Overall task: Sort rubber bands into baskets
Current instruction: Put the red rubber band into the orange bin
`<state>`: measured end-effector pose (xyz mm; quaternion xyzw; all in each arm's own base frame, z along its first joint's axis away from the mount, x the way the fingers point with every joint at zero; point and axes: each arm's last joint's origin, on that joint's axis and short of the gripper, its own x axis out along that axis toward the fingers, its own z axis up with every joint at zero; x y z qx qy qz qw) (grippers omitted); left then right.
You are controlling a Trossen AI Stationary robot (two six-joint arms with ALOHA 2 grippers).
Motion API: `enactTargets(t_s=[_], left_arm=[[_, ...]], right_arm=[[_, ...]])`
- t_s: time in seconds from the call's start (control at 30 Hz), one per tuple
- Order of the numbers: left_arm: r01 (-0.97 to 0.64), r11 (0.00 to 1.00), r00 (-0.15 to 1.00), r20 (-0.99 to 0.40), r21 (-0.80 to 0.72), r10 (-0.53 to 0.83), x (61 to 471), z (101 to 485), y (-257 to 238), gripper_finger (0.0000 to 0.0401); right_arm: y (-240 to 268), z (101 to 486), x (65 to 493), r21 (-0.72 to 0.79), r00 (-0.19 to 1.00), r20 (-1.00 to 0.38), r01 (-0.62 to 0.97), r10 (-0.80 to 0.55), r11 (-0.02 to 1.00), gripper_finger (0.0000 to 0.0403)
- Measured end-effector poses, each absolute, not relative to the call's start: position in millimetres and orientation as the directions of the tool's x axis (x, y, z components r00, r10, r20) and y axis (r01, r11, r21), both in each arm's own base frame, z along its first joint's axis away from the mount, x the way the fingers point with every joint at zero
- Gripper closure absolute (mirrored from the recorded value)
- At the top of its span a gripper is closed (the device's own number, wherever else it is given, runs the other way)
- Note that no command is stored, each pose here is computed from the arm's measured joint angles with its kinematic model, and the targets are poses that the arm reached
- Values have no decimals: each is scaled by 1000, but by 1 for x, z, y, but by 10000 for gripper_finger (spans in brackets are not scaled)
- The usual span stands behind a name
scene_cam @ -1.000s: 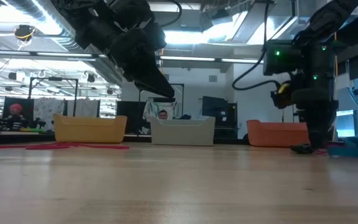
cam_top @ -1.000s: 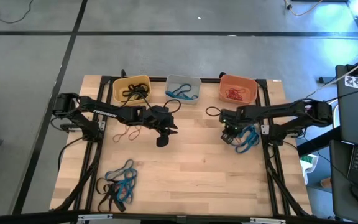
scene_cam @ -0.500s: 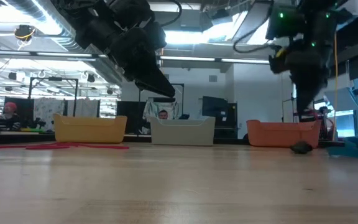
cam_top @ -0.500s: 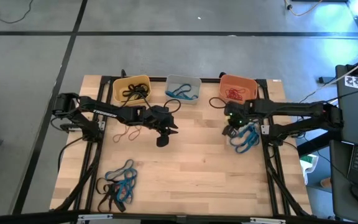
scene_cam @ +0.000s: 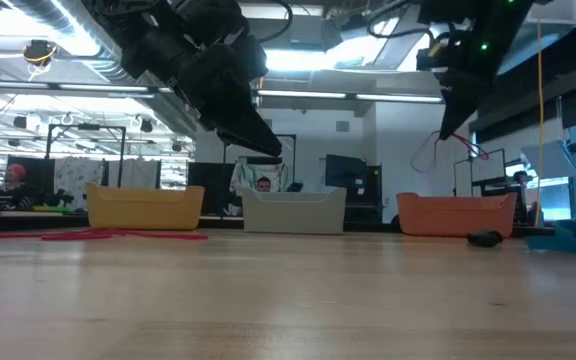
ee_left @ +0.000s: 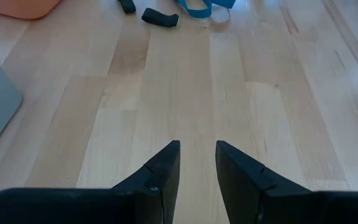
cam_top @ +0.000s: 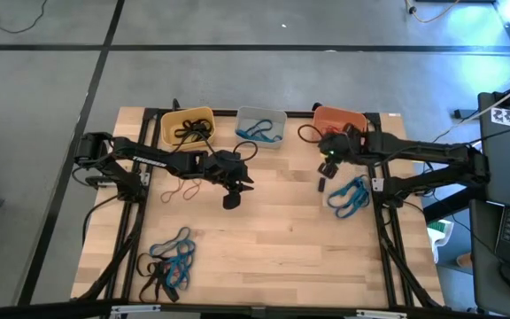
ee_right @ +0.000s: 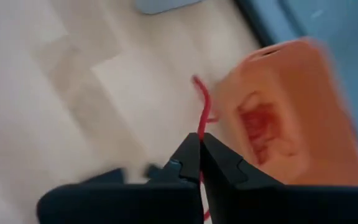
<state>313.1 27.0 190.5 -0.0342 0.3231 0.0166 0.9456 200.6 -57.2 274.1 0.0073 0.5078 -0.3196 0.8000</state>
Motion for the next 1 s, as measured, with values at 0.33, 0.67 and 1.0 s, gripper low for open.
enactTargets(t_s=[0.33, 0.67, 1.0], left_arm=[[-54, 997, 791, -612, -54, 9, 313, 191, 27, 301], [-53, 997, 791, -612, -53, 9, 313, 190, 27, 301], [-53, 997, 791, -612, -53, 10, 313, 190, 27, 301]], right_arm=[[-107, 275, 184, -383, 167, -797, 603, -580, 700, 393], [-160, 265, 173, -368, 124, -804, 665, -582, 650, 393], [-190, 236, 171, -392, -21, -849, 695, -528, 603, 354]])
